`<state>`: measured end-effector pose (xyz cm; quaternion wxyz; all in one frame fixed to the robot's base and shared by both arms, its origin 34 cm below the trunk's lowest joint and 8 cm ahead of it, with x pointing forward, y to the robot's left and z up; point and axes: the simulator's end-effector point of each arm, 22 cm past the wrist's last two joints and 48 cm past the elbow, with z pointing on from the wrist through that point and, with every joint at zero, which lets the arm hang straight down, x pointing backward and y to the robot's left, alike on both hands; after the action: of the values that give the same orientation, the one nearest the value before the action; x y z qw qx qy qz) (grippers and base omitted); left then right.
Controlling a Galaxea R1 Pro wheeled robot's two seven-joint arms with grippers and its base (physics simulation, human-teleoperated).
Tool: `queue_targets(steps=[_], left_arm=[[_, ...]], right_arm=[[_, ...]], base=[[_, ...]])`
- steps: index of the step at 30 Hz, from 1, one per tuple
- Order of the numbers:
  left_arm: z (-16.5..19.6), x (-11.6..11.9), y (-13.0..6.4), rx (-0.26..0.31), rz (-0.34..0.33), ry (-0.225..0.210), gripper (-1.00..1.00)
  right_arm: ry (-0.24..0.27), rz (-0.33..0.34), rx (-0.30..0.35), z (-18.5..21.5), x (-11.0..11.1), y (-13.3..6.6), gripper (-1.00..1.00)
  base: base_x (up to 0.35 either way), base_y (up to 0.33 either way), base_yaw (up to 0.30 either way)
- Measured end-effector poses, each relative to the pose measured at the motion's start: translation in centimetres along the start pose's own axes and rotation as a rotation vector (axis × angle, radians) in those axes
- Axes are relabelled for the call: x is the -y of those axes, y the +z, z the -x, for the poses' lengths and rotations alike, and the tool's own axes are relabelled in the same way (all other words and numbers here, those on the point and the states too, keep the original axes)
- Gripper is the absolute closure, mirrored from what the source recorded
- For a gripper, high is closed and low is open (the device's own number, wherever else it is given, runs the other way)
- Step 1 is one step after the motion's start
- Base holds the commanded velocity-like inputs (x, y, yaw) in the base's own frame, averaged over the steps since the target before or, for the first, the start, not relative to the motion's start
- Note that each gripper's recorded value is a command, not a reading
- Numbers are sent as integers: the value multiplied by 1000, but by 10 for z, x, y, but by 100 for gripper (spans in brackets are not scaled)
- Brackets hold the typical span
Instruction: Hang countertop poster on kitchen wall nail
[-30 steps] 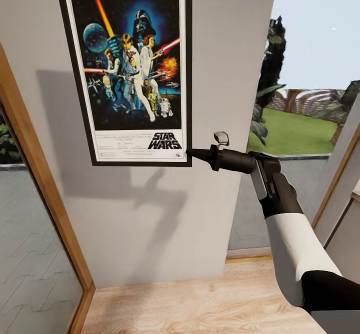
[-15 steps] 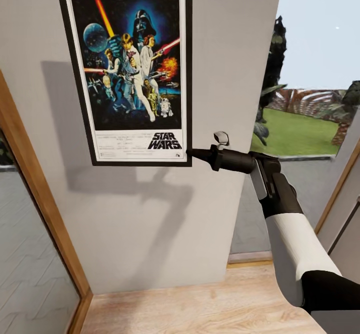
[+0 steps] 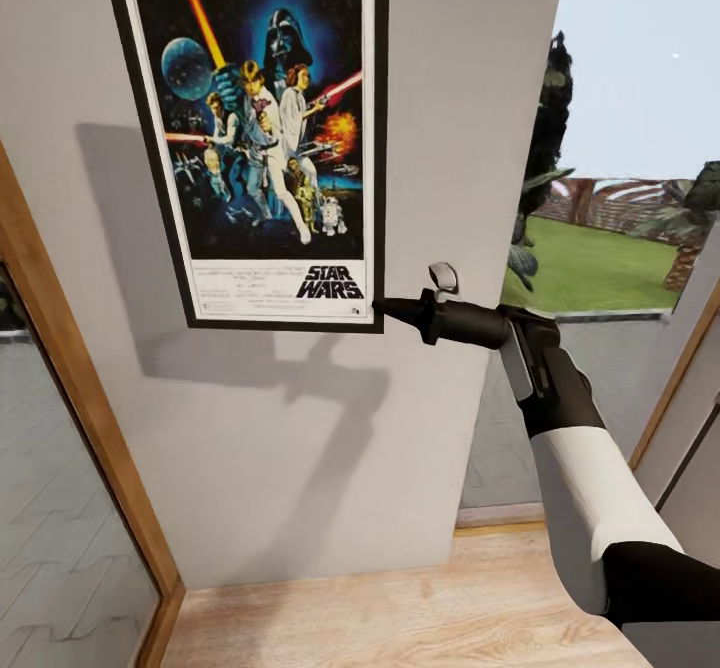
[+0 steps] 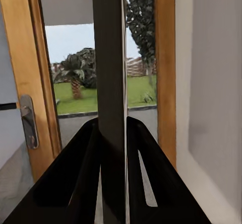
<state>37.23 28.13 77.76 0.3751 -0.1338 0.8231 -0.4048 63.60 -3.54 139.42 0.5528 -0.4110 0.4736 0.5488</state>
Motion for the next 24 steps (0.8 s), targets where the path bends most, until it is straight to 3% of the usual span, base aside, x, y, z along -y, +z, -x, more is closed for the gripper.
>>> queue_targets(steps=[12, 17, 24], left_arm=[[0, 0, 0, -1, 0, 0, -100], [0, 0, 0, -1, 0, 0, -100], [0, 0, 0, 0, 0, 0, -100]], right_arm=[[-2, -1, 1, -1, 1, 0, 100], [19, -6, 0, -8, 6, -1, 100], [-7, -9, 7, -13, 10, -2, 100]], base=[[0, 0, 0], [0, 0, 0], [0, 0, 0]])
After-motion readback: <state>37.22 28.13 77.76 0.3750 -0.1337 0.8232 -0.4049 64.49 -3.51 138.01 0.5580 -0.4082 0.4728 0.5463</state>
